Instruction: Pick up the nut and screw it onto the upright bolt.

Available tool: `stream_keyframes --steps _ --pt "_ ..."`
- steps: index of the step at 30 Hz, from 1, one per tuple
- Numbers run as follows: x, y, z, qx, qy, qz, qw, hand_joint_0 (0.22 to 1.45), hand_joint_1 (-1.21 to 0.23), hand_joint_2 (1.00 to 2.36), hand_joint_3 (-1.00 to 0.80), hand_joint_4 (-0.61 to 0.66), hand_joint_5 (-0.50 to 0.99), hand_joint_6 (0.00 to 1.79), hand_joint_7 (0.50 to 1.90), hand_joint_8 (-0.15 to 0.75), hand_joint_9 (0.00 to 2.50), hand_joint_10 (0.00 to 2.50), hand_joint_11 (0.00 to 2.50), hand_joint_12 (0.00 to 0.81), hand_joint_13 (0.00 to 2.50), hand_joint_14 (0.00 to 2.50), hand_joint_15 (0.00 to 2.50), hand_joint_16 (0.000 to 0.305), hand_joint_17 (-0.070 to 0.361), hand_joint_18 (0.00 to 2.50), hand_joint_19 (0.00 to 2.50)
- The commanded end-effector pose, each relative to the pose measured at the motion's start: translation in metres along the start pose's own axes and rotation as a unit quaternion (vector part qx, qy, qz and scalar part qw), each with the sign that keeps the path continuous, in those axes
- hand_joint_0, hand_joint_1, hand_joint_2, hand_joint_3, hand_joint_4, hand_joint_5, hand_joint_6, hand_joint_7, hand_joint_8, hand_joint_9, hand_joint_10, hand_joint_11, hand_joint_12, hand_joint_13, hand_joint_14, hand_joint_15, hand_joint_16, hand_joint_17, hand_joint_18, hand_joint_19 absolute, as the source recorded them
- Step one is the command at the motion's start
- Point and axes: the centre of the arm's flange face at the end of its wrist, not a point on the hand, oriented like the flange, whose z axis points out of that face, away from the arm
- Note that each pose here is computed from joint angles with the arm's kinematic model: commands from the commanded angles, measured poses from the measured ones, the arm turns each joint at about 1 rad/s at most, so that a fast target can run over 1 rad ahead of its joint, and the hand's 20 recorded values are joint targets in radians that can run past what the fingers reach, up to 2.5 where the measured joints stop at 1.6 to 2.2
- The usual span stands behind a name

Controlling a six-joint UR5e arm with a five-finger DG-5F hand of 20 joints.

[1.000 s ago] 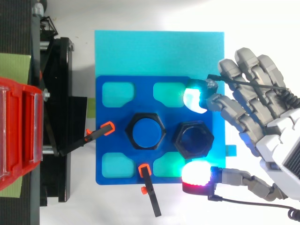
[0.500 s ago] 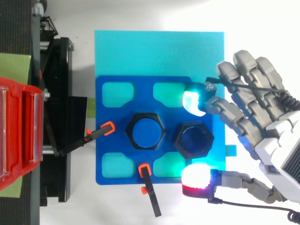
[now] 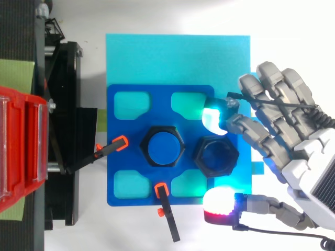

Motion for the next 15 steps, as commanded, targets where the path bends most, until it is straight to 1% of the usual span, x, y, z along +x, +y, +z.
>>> stream_keyframes --steps 1,6,7,10,11,15 --pt "-0.0001 -0.0007 0.0018 -0.004 0.0 0.0 1.0 0.42 -0.62 1.0 -0.5 0.19 -0.27 0.5 0.82 0.268 0.1 0.0 0.0 0.394 0.02 0.0 0.0 0.065 0.146 0.0 0.0" --pt "0.0008 -0.003 0.0013 -0.009 0.006 -0.01 0.9999 0.45 -0.6 1.0 -0.5 0.21 -0.25 0.5 0.89 0.264 0.14 0.0 0.0 0.379 0.05 0.0 0.0 0.062 0.139 0.0 0.0" --pt "0.0007 -0.0038 0.002 -0.008 0.007 -0.01 0.9999 0.45 -0.63 1.0 -0.5 0.22 -0.24 0.5 0.89 0.272 0.18 0.0 0.0 0.382 0.09 0.0 0.0 0.062 0.139 0.0 0.0" --pt "0.0007 -0.0036 0.0021 -0.008 0.006 -0.009 0.9999 0.46 -0.63 1.0 -0.5 0.23 -0.23 0.5 0.96 0.275 0.21 0.0 0.0 0.376 0.12 0.0 0.0 0.061 0.137 0.0 0.0" --pt "0.0007 -0.0036 0.0021 -0.008 0.006 -0.009 0.9999 0.46 -0.65 1.0 -0.5 0.24 -0.22 0.5 0.98 0.282 0.25 0.0 0.0 0.375 0.16 0.0 0.0 0.06 0.136 0.06 0.0" --pt "0.0008 -0.0039 0.0019 -0.008 0.007 -0.01 0.9999 0.48 -0.65 1.0 -0.5 0.26 -0.2 0.5 1.05 0.284 0.28 0.0 0.0 0.368 0.19 0.0 0.0 0.059 0.132 0.11 0.0"
